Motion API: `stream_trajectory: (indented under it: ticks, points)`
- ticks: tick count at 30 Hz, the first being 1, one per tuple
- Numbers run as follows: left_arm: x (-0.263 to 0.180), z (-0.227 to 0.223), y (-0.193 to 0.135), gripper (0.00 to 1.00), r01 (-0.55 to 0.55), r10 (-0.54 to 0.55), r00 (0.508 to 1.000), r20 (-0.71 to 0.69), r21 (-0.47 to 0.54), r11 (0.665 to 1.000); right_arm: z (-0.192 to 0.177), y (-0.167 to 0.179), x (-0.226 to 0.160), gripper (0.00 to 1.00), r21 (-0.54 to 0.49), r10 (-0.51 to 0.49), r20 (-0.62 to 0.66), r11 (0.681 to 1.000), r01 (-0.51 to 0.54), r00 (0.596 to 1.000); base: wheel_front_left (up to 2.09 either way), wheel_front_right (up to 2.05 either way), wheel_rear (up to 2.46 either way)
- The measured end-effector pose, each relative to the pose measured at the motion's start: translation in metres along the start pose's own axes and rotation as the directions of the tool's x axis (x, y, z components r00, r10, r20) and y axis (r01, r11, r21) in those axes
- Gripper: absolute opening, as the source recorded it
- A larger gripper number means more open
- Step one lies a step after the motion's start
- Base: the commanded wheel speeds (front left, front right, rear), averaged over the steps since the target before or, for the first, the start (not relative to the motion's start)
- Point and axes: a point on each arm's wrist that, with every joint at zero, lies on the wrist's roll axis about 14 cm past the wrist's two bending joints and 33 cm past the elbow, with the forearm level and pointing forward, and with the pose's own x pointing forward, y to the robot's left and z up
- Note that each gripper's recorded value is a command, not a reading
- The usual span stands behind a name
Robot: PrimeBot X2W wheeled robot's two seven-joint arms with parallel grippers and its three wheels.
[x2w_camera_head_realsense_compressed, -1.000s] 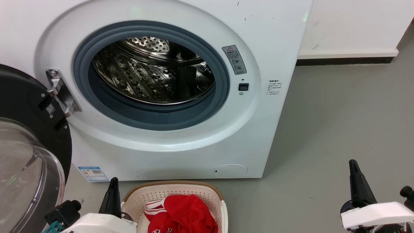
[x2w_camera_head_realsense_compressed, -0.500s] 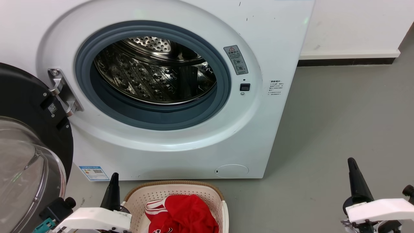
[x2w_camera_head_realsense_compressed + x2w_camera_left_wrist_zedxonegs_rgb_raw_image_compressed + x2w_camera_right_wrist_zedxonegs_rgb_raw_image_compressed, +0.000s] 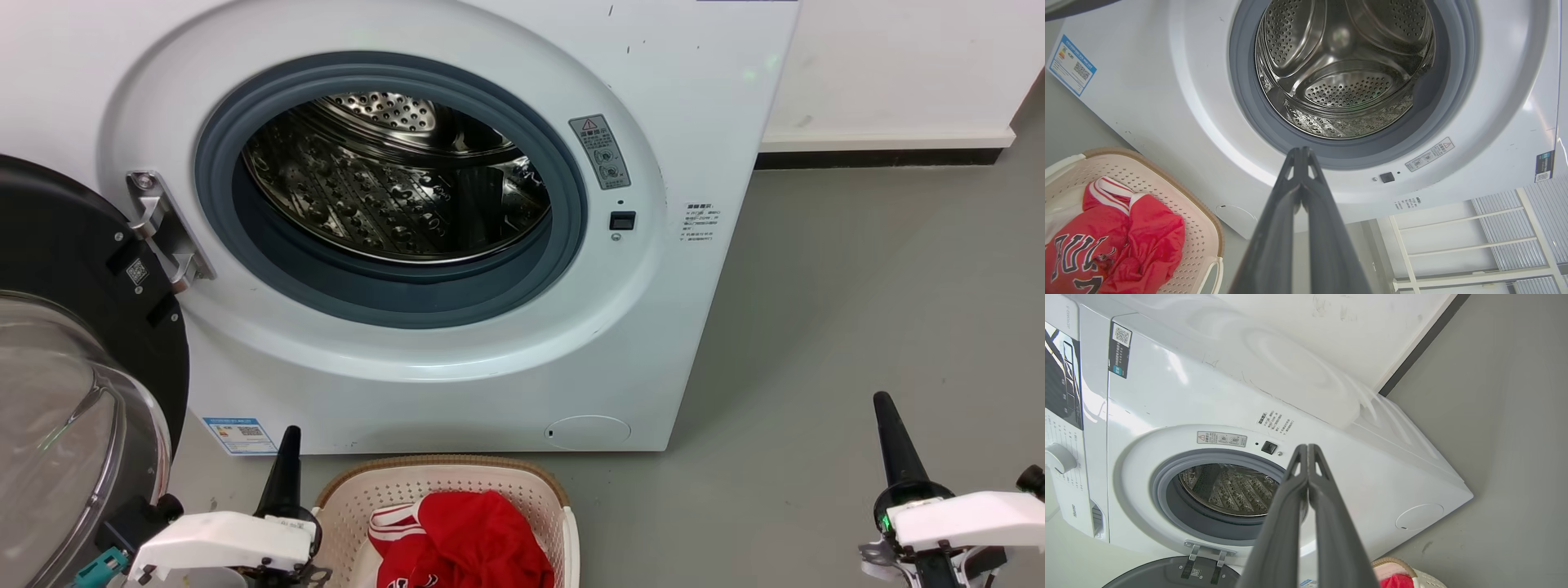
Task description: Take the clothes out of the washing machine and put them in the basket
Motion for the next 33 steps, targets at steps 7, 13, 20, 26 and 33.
stream_trajectory:
  ticks: [7, 13, 20, 26, 33]
  points:
    - [0.002, 0.003, -0.002, 0.00, 0.010, -0.010, 1.000, -0.001, -0.098, 0.995, -0.002, 0.001, 0.003, 0.00, 0.099, 0.002, -0.012, 0.995, -0.001, 1.000, 0.00, 0.00, 0.00]
    - [0.005, 0.006, -0.004, 0.00, 0.023, -0.023, 1.000, 0.003, -0.172, 0.985, -0.002, 0.004, 0.006, 0.00, 0.170, 0.009, -0.019, 0.985, -0.006, 1.000, 0.00, 0.00, 0.00]
    - [0.005, 0.007, -0.005, 0.00, 0.031, -0.032, 0.999, 0.002, -0.239, 0.971, -0.003, 0.005, 0.008, 0.00, 0.237, 0.014, -0.026, 0.971, -0.008, 1.000, 0.00, 0.00, 0.00]
    - [0.007, 0.010, -0.008, 0.00, 0.045, -0.044, 0.999, 0.009, -0.291, 0.956, -0.005, 0.005, 0.009, 0.00, 0.290, 0.015, -0.032, 0.957, -0.005, 0.999, 0.00, 0.00, 0.00]
    - [0.008, 0.012, -0.009, 0.00, 0.054, -0.053, 0.999, 0.011, -0.349, 0.935, -0.005, 0.008, 0.012, 0.00, 0.349, 0.025, -0.037, 0.937, -0.011, 0.999, 0.00, 0.00, 0.00]
